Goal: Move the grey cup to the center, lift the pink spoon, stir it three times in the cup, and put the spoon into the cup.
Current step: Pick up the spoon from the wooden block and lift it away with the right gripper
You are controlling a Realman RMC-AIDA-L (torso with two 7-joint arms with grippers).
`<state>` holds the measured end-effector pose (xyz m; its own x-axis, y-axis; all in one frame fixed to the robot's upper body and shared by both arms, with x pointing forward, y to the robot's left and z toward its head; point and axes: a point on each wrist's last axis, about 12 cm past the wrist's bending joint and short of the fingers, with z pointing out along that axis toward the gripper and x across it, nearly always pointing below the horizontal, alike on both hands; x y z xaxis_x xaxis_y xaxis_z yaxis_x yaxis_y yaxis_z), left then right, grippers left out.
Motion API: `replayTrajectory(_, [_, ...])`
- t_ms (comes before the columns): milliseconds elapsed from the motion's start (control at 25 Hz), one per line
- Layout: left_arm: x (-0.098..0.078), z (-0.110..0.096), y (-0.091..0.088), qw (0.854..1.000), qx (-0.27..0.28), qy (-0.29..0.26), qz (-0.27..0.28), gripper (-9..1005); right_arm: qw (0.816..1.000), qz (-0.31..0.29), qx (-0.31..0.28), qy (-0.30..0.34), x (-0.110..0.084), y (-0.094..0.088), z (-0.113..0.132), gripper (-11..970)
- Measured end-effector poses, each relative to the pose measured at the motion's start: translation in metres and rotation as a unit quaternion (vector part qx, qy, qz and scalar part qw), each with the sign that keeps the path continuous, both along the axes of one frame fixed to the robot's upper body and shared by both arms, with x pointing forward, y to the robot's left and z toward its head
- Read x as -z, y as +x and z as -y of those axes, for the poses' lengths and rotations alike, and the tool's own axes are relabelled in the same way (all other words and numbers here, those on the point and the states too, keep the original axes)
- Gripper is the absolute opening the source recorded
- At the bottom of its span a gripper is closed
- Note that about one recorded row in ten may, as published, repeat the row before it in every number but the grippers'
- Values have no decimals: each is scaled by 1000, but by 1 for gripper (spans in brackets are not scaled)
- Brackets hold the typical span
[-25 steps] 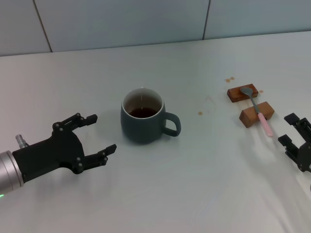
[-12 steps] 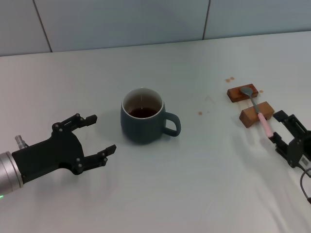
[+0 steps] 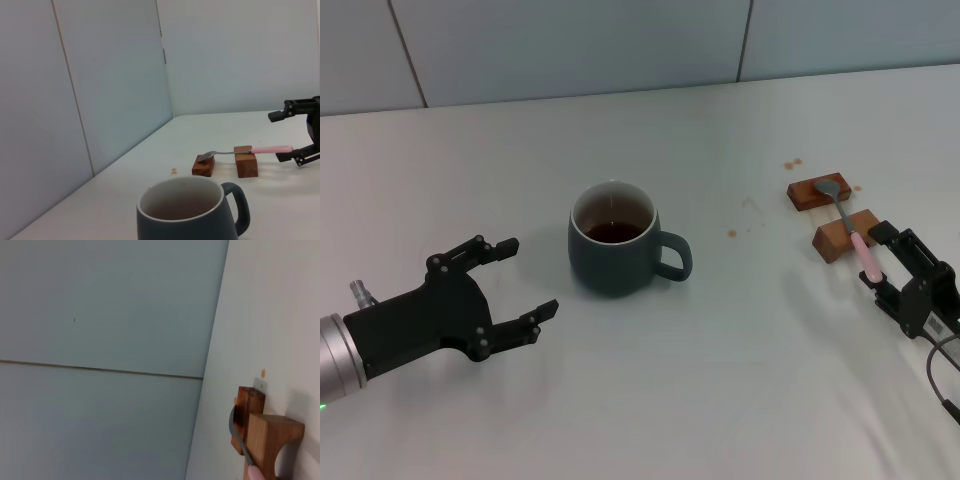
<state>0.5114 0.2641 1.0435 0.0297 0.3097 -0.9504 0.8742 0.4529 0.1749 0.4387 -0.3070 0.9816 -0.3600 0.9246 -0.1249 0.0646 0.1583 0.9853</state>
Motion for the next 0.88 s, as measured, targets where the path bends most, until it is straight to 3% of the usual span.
replayTrajectory(600, [0,1,0,1000,2,0,1,843,1000,-29,-1,2,6,2,-4,711])
replayTrajectory(840, [0,0,0,1000,1,1,2,843,1000,-28,12,-4,9,-4,-2,483])
replayTrajectory(880, [0,0,0,1000,1,1,2,843,1000,-26,16,-6,9,-6,-1,362])
